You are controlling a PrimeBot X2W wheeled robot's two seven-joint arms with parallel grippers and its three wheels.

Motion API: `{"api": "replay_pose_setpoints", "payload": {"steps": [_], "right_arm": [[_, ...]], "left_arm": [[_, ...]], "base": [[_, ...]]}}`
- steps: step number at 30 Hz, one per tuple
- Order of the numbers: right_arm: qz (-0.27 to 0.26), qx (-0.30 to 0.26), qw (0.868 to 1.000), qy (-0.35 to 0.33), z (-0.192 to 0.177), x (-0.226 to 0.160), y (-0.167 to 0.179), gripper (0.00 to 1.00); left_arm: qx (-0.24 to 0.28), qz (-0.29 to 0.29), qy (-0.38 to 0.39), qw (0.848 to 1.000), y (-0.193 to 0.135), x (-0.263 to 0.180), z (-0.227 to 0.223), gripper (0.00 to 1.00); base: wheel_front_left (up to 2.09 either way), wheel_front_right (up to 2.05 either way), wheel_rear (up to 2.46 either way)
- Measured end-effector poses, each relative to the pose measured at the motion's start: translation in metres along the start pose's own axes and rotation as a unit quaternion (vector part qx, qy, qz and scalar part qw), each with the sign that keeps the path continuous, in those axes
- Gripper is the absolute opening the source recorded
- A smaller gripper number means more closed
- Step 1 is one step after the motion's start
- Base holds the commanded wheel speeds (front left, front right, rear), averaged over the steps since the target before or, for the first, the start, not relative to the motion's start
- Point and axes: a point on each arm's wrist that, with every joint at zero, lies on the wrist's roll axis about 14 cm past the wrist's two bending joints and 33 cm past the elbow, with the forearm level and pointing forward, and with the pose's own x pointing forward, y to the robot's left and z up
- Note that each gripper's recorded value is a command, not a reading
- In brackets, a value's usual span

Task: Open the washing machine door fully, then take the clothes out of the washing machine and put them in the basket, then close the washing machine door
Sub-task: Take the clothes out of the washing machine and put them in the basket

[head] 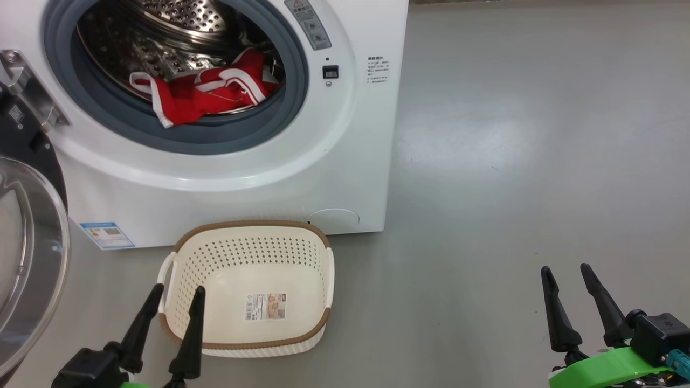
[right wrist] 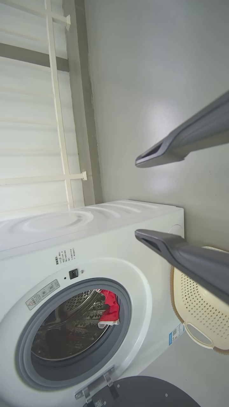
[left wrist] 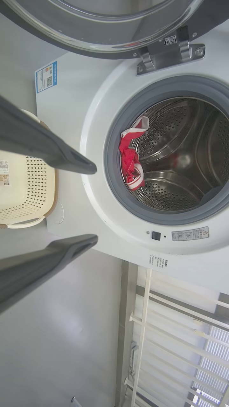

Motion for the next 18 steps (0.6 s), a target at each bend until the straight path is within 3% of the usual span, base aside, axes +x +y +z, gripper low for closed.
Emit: {"api": "replay_pose_setpoints", "payload": {"steps": [18], "right_arm": [[0.002, 0.003, 1.000, 0.004, -0.0029, 0.0025, 0.0023, 1.00]], "left_arm": [[-0.007, 0.007, 0.003, 1.000, 0.0043, -0.0006, -0.0021, 1.00]], "base": [[0.01, -0.01, 0.00]]}}
